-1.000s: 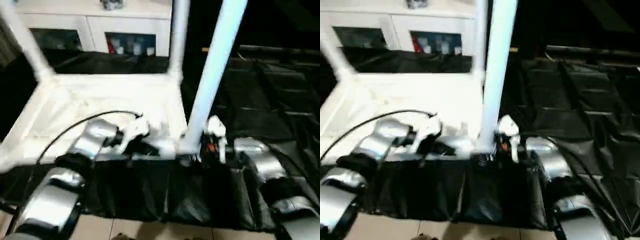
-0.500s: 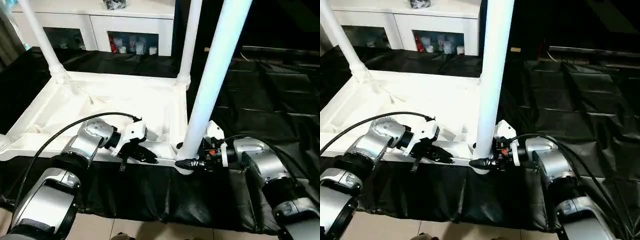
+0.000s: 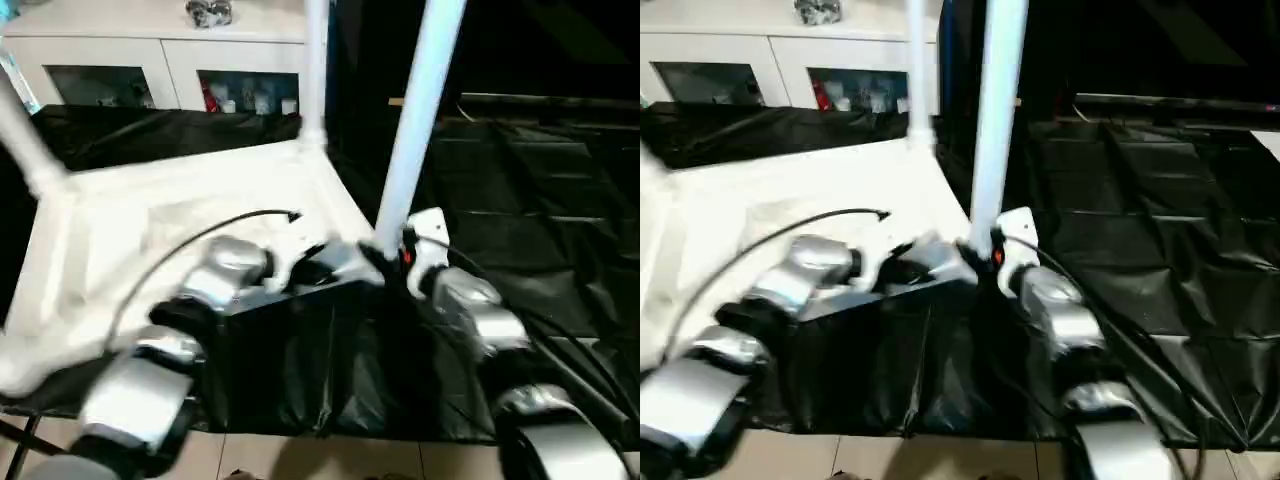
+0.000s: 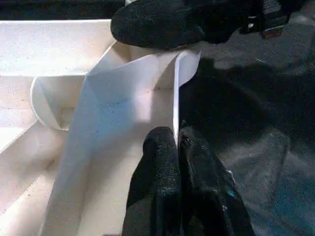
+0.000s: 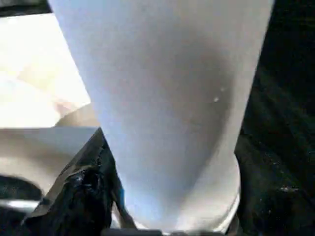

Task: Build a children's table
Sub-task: Rotate leg to tighten

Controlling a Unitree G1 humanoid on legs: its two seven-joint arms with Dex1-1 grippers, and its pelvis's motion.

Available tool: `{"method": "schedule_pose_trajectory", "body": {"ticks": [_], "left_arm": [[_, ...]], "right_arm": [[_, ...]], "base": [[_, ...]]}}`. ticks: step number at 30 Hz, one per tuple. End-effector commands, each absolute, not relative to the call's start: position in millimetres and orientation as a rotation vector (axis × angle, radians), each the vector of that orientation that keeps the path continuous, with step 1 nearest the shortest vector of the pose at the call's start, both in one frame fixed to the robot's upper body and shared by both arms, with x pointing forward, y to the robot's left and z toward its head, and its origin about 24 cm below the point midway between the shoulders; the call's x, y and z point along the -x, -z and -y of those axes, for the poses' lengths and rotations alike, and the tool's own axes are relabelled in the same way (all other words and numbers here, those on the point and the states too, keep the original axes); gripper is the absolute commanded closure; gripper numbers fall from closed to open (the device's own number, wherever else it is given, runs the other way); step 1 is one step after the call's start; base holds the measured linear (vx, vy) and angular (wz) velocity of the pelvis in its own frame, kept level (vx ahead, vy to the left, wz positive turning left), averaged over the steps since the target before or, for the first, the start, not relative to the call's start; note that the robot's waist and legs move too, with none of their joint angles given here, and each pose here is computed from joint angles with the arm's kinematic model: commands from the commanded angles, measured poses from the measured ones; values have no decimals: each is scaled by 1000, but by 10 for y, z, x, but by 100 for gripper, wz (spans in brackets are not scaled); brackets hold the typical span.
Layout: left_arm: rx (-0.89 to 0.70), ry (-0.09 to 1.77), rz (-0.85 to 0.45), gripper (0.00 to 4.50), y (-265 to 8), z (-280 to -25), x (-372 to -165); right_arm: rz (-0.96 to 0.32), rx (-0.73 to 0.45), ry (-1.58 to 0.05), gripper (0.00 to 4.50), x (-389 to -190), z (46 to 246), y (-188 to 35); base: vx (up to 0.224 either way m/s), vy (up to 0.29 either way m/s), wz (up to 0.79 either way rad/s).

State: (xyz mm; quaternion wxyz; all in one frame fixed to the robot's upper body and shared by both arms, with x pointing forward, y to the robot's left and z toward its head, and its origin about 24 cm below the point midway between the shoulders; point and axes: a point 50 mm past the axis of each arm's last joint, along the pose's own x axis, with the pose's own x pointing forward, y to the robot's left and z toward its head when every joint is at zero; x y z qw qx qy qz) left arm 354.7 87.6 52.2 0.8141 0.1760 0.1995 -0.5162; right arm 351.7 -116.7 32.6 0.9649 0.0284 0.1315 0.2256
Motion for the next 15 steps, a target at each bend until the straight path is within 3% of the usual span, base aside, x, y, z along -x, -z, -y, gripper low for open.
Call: {"method": "schedule_pose_trajectory", "body": {"ticks": [1, 2, 5, 8, 9, 14, 15], "left_arm": [[-391, 1140, -369, 450, -592, -608, -3542], [-392, 1138, -369, 450, -590, -602, -3542], [-403, 1152, -370, 450, -575, -608, -3527], [-409, 1205, -345, 450, -576, -652, -3493], [-396, 1241, -329, 450, -588, -669, -3472], [-401, 1322, -314, 450, -604, -774, -3426], [-398, 1350, -323, 450, -611, -870, -3416]], "right_arm": [[-304, -55, -603, 171, -3423, 723, -239], [-293, -53, -605, 171, -3426, 701, -249], [-279, -17, -640, 103, -3424, 657, -263], [-258, 14, -654, 98, -3451, 690, -302], [-252, 16, -666, 76, -3457, 722, -317], [-231, 18, -779, 76, -3432, 820, -361], [-237, 27, -893, 76, -3382, 901, -376]], "base": [[0, 0, 0], [0, 0, 0], [0, 0, 0], [0, 0, 0], [0, 0, 0], [0, 0, 0], [0, 0, 0]]}}
